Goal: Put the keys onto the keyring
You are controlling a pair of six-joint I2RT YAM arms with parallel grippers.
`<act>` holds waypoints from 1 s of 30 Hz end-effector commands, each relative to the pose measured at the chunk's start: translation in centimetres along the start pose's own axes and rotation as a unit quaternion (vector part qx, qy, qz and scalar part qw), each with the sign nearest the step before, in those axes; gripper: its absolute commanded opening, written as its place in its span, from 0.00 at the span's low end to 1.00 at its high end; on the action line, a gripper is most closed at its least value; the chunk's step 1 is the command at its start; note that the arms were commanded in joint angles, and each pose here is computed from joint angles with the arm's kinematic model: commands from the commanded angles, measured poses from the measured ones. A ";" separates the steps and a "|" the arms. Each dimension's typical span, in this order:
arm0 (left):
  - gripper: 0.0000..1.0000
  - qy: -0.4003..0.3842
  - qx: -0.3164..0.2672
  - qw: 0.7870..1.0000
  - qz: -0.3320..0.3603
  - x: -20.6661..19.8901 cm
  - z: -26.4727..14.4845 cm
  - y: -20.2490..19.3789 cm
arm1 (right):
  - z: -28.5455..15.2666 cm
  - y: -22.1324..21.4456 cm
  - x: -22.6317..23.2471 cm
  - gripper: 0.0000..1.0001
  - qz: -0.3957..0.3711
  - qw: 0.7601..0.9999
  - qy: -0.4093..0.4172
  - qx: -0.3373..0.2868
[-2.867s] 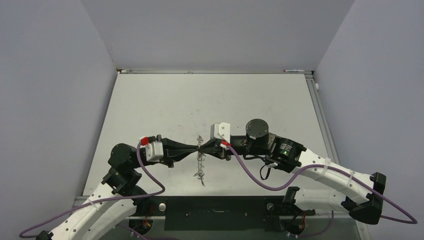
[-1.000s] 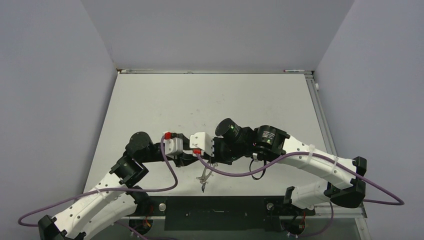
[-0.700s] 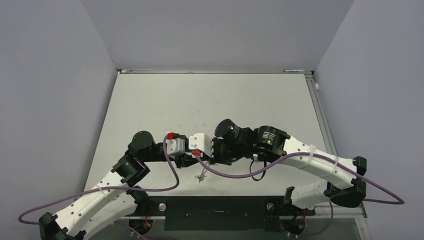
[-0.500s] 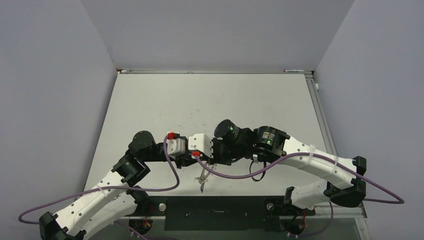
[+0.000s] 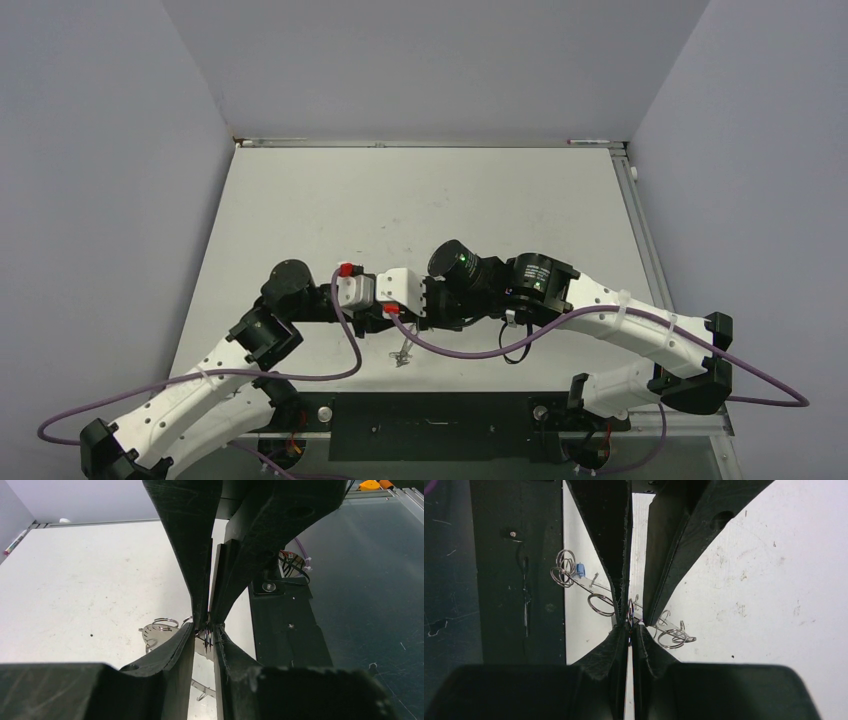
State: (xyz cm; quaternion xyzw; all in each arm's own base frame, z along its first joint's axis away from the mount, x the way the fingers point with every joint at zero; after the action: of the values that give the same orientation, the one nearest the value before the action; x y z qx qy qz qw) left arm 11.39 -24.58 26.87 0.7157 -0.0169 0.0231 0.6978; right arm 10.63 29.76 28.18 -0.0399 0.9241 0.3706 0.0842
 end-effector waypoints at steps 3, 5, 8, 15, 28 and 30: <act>0.13 -0.025 -0.019 0.999 0.009 -0.6 0.4 2.2 | -0.6 2.3 -0.7 0.05 -0.012 0.999 -0.022 -0.047; 0.07 -0.026 -0.017 0.999 0.005 -0.6 0.4 2.1 | -0.6 2.4 -0.7 0.05 -0.012 0.998 -0.022 -0.052; 0.00 -0.031 -0.018 0.999 0.007 -0.8 0.4 2.1 | -0.8 2.6 -0.8 0.05 -0.014 0.998 -0.028 -0.059; 0.00 -0.009 -0.025 0.999 0.024 -0.5 -0.1 3.0 | -1.6 3.4 -1.0 0.06 -0.018 0.993 -0.046 -0.104; 0.00 0.019 -0.090 0.995 0.039 -0.2 -1.5 5.6 | -7.8 4.8 -2.0 0.46 0.004 0.951 -0.151 -0.271; 0.00 0.006 -0.109 0.993 0.037 -0.8 -1.8 6.3 | -8.8 4.7 -1.2 0.46 0.004 0.939 -0.142 -0.312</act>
State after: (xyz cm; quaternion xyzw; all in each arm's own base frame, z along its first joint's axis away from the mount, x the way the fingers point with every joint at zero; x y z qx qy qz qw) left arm 11.22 -23.49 29.20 0.6902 -0.0026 0.0359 0.7228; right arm 10.89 28.04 33.20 -0.0195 0.8287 0.5310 0.1758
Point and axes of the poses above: each gripper's point midway between its finger pads, its own z axis out along the fingers, its own x axis along the line the jaws close on, y = z × x, the point moved 3 cm from there along -z, back along the fingers, and after that the axes turned 1 degree about z, right-handed, at the moved point
